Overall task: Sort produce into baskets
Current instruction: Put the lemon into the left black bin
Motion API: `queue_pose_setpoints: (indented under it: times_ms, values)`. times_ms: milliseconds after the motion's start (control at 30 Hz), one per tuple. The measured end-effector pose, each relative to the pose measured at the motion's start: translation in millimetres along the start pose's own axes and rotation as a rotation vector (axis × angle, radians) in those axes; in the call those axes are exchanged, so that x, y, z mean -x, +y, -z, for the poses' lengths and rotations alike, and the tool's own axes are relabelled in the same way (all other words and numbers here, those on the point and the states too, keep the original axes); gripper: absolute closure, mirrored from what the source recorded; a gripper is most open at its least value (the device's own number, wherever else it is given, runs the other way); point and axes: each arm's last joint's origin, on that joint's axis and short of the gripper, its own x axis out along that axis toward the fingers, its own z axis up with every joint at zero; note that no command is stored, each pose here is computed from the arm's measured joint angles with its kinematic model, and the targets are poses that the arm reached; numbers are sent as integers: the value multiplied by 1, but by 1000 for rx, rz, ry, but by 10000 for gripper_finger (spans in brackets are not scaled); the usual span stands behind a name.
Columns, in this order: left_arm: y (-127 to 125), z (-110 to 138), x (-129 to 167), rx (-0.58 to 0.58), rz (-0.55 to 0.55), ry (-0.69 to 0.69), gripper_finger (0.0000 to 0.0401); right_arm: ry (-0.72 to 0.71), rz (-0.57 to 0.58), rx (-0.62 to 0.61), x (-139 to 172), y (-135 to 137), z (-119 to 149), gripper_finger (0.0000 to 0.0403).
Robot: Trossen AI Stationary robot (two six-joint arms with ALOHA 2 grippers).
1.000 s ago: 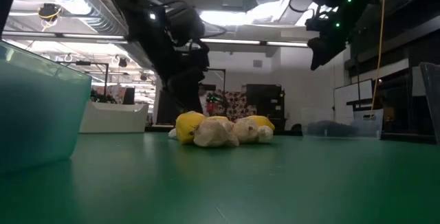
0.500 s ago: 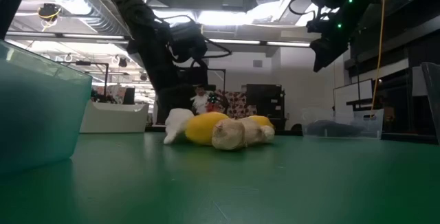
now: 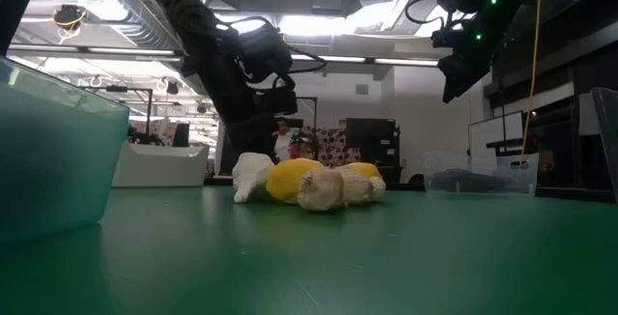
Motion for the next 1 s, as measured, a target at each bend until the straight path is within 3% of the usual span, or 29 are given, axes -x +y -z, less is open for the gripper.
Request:
queue_pose_setpoints:
  times_ms: [167,300,600,733,1000]
  values:
    - [-1,2,0,-60,127,11,190,-7,-46,0,0,1,0,121]
    - [-3,4,0,-99,152,25,163,-9,-66,1,0,2,0,121]
    - [13,-1,5,88,107,77,84,-12,-75,1,0,2,0,121]
    - [22,-13,13,144,101,91,76,-12,-75,1,0,2,0,121]
    - [23,-44,24,178,94,-32,75,6,-78,7,0,3,2,121]
